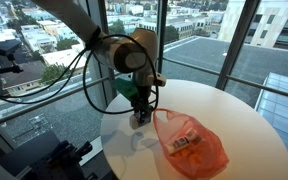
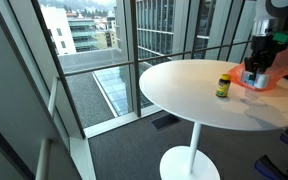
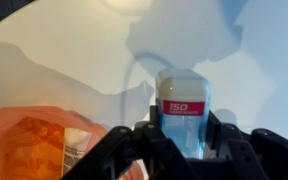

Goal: Remove the blue box from the plastic and put it on the table

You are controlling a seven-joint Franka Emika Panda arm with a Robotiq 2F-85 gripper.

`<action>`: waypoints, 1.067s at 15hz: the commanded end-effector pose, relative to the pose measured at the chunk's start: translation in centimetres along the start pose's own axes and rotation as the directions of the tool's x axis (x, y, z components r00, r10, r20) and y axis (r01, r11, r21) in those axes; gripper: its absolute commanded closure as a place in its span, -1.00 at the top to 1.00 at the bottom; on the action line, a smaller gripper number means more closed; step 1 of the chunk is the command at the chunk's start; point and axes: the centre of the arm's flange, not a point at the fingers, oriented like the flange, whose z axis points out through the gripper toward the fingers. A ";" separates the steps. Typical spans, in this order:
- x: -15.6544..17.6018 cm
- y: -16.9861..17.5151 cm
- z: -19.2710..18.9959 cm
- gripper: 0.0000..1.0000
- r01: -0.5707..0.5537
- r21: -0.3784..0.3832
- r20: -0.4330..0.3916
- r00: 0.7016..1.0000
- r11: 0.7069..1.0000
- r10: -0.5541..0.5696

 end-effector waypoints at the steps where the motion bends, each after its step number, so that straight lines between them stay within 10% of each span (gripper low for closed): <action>1: 1.9 -0.5 1.0 -0.64 0.028 -0.009 -0.041 0.999 1.000 -0.028; 14: 5.5 0.2 6.3 -0.63 0.010 -0.012 -0.054 0.998 1.000 -0.010; 15: 5.6 0.2 6.4 -0.04 0.010 -0.013 -0.051 0.999 1.000 -0.011; 16: 5.6 0.3 6.4 0.10 0.010 -0.016 -0.050 0.999 1.000 -0.010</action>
